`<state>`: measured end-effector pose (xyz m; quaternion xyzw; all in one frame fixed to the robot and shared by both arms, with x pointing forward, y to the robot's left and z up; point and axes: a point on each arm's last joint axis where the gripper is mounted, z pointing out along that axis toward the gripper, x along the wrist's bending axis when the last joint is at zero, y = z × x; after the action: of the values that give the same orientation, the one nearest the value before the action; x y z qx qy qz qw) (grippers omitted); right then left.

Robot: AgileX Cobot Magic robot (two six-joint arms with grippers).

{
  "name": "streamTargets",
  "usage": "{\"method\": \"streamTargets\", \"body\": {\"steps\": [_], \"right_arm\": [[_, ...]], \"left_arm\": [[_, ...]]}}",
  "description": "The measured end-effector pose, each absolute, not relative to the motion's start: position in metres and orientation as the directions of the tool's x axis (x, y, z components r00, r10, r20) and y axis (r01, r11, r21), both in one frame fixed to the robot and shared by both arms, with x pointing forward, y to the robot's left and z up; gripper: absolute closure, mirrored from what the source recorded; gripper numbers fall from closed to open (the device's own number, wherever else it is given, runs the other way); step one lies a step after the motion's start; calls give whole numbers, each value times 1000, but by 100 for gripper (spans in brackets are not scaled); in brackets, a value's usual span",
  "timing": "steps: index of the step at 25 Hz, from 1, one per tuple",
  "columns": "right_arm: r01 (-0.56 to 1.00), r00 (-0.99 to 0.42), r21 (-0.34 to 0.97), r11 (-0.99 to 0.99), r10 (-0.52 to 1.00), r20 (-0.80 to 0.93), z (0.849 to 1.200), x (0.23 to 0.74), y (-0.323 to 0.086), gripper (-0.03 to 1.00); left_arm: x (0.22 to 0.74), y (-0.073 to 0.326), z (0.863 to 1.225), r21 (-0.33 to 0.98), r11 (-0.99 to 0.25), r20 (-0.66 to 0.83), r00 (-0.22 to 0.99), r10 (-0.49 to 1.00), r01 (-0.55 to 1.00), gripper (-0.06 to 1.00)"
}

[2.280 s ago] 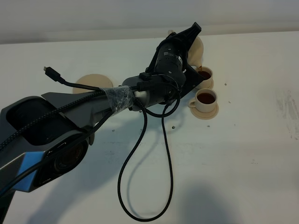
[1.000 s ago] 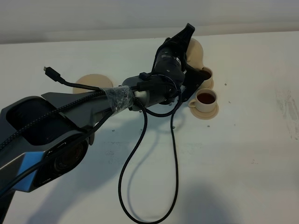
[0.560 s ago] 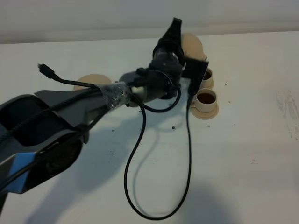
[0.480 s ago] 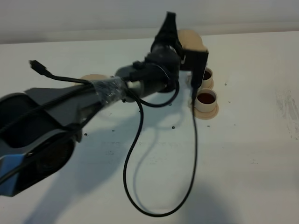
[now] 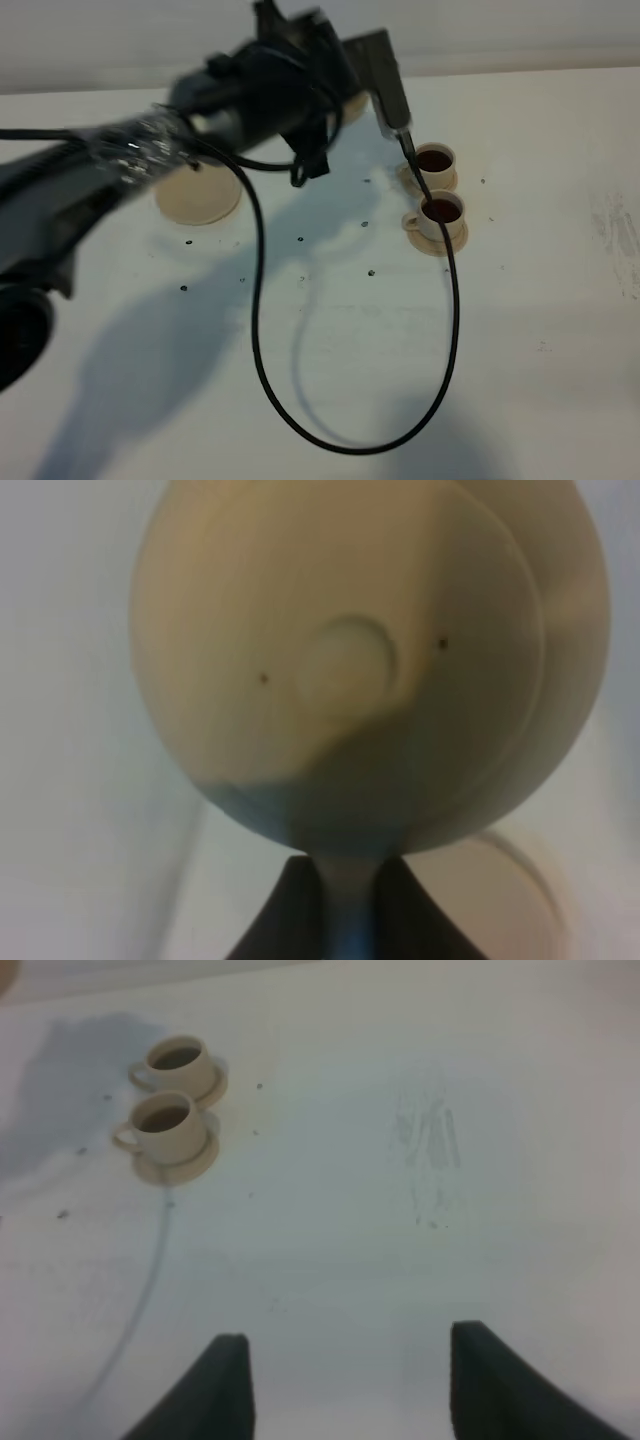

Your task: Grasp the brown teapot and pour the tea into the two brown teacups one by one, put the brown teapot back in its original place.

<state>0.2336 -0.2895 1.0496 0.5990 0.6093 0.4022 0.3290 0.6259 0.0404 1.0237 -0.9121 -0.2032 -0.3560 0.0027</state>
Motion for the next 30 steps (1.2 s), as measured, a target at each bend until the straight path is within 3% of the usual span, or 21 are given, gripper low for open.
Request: {"method": "streamTargets", "body": {"steps": [5, 11, 20, 30], "right_arm": [[465, -66, 884, -41, 995, 81, 1050, 234, -289, 50], [465, -66, 884, -41, 995, 81, 1050, 234, -289, 50], [465, -66, 884, -41, 995, 81, 1050, 234, -289, 50], [465, -66, 884, -41, 995, 81, 1050, 234, -289, 50]], "left_arm": [[625, 79, 1041, 195, -805, 485, 659, 575, 560, 84], [635, 128, 1038, 176, -605, 306, 541, 784, 777, 84], [644, 168, 1018, 167, -406, 228, 365, 902, 899, 84], [650, 192, 979, 248, -295, 124, 272, 954, 923, 84]]}}
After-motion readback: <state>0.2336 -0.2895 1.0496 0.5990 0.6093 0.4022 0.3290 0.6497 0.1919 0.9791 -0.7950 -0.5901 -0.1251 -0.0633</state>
